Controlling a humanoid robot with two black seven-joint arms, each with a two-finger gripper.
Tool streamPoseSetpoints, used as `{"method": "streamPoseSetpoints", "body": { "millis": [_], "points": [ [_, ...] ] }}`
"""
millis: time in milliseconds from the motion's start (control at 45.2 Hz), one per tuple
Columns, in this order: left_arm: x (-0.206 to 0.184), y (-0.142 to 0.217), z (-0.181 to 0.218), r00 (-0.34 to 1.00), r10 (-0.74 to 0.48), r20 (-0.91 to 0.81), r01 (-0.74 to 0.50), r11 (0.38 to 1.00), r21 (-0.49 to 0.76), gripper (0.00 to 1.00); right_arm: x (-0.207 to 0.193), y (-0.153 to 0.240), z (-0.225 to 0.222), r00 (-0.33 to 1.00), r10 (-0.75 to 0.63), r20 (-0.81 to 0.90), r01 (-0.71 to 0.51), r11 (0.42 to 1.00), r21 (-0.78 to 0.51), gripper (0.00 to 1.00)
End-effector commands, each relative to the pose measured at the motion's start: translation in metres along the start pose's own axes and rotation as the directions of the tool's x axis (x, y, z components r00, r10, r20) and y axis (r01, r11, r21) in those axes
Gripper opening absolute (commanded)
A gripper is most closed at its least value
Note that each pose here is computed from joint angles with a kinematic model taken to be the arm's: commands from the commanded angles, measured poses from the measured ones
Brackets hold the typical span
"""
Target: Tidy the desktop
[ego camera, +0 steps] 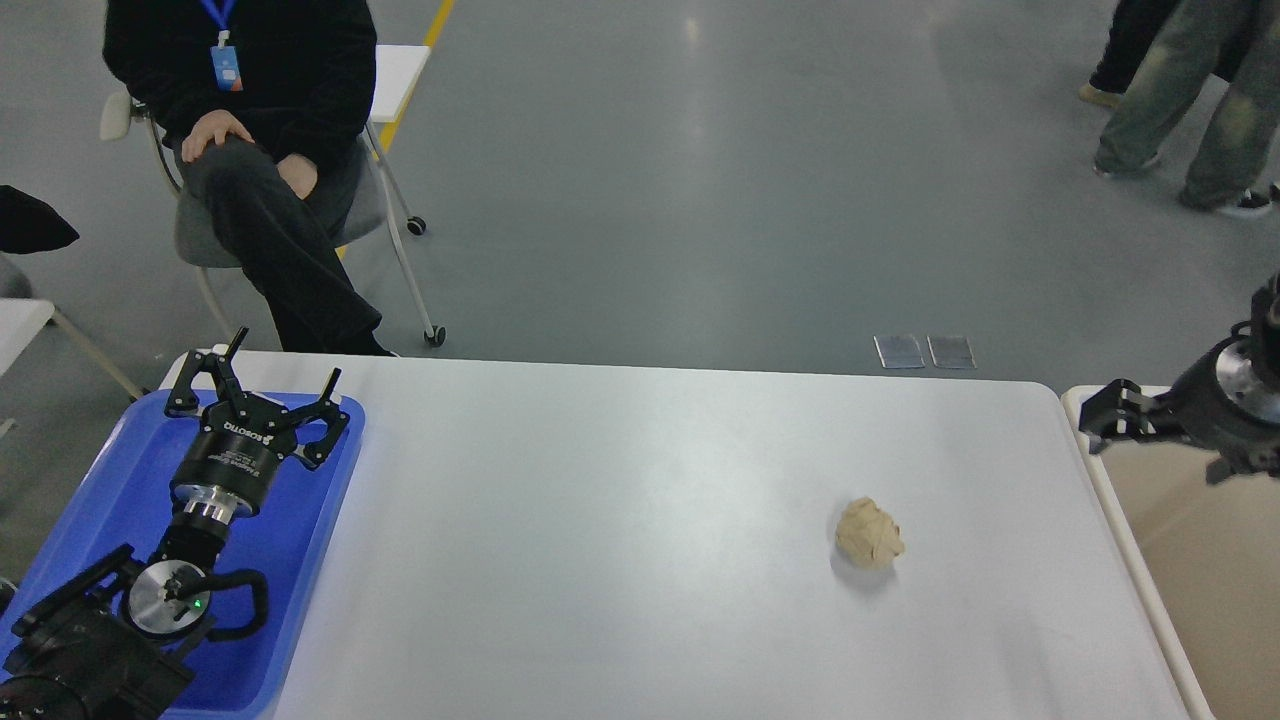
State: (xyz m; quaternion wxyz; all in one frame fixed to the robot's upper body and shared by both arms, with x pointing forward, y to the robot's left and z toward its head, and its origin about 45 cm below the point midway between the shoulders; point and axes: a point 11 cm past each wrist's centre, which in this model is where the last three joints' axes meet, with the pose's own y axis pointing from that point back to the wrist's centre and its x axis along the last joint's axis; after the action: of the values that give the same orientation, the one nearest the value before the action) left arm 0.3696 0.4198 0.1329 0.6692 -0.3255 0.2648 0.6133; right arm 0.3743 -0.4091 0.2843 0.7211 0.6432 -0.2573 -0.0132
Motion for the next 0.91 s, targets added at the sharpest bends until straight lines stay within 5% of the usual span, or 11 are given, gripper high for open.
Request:
{"method": "streamPoseSetpoints", "body": {
  "millis": [0, 177, 886],
  "points": [
    [0.000, 0.000, 0.000, 1.000, 0.000, 0.000, 0.000, 1.000, 0.000, 0.99, -0.011, 0.061, -0.063, 0.969, -0.077, -0.233, 0.086, 0.996, 0.028, 1.00],
    [0.000, -0.001, 0.000, 1.000, -0.001, 0.000, 0.001, 1.000, 0.001, 0.99, -0.030, 0.101, -0.091, 0.924, -0.183, -0.337, 0.223, 0.971, 0.084, 1.00],
    [0.000, 0.000, 0.000, 1.000, 0.000, 0.000, 0.000, 1.000, 0.000, 0.99, -0.025, 0.132, -0.118, 0.929, -0.123, -0.350, 0.183, 0.972, 0.144, 1.00]
  ]
}}
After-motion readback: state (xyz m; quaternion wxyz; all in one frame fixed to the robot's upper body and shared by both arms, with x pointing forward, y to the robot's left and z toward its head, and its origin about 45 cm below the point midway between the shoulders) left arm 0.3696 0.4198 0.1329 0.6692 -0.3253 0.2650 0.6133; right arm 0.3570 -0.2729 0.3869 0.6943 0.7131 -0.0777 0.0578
